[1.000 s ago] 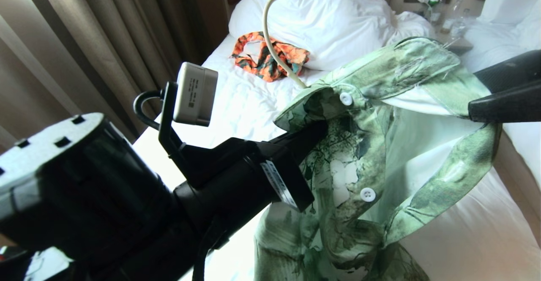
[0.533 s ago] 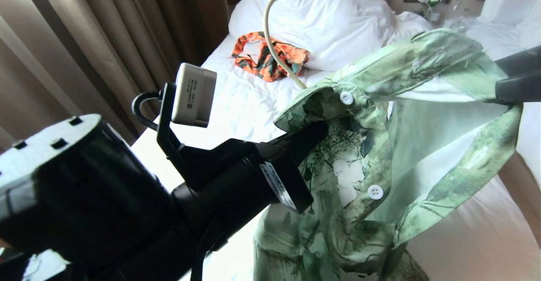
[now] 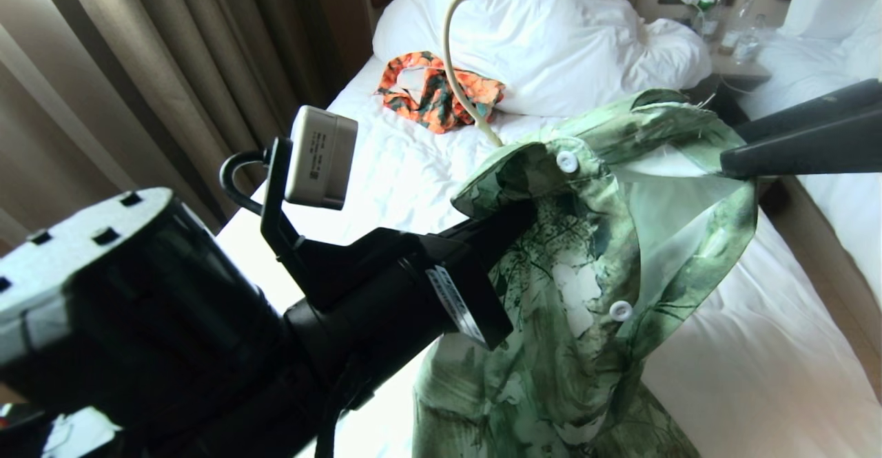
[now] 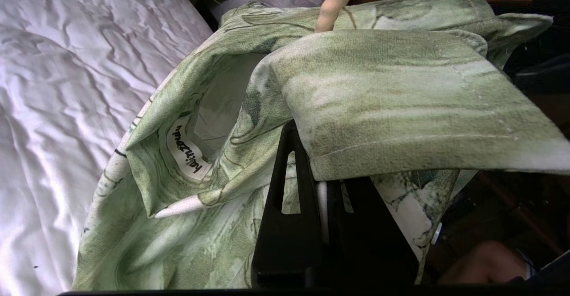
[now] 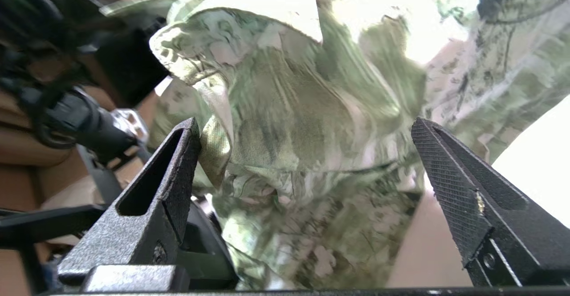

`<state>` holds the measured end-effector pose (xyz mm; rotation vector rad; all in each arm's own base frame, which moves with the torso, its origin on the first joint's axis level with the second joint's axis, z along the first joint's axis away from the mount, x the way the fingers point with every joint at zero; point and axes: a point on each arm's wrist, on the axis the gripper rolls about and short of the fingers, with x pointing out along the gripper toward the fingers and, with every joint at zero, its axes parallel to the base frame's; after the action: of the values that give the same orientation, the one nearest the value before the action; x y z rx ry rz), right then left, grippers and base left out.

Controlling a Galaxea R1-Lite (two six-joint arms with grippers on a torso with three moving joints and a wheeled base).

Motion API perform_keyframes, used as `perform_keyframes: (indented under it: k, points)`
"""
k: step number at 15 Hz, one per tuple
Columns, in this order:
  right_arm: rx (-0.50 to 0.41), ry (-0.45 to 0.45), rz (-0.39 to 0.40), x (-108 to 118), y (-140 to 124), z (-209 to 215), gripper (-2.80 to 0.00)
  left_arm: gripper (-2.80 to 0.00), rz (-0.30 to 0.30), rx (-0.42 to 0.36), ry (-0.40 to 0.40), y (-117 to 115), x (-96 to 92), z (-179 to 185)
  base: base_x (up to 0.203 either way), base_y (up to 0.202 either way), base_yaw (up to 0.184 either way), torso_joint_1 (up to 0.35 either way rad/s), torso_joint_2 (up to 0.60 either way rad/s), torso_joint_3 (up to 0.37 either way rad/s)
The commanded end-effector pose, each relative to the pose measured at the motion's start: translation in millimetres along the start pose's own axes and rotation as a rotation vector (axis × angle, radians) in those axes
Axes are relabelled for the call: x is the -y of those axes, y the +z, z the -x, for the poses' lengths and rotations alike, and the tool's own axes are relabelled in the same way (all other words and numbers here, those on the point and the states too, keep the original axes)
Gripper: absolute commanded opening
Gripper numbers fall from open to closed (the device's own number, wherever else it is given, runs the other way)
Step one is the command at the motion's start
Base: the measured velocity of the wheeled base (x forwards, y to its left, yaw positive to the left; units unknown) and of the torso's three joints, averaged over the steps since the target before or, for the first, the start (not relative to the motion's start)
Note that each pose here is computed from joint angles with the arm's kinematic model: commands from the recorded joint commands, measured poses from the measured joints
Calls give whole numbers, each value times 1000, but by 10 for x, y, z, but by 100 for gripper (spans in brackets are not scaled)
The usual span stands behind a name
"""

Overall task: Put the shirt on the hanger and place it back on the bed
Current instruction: Hook the other side of the shirt onto the hanger

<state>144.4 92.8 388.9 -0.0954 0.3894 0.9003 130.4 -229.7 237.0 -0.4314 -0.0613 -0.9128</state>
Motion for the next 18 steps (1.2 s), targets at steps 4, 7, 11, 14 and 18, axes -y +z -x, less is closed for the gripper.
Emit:
perform_keyframes:
  k: [4, 7, 11, 14, 18]
  points:
    - [-59, -81, 32, -1, -52, -8, 0, -280, 5, 9, -6, 17, 15, 6, 0, 0, 0, 0, 0, 0]
    - [-59, -67, 30, -37, -44, -16, 0, -280, 2, 12, -10, 23, 26, 8, 0, 0, 0, 0, 0, 0]
    - [-90, 115, -87, -128, -62, -102, 0, -280, -1, 12, -14, 25, 41, 18, 0, 0, 0, 0, 0, 0]
    - [-105, 204, -142, -128, -70, -150, 0, -280, -1, 12, -14, 25, 41, 18, 0, 0, 0, 0, 0, 0]
    - [-30, 250, -131, -111, 7, -103, 0, -280, -6, 15, -15, 35, 43, 23, 0, 0, 0, 0, 0, 0]
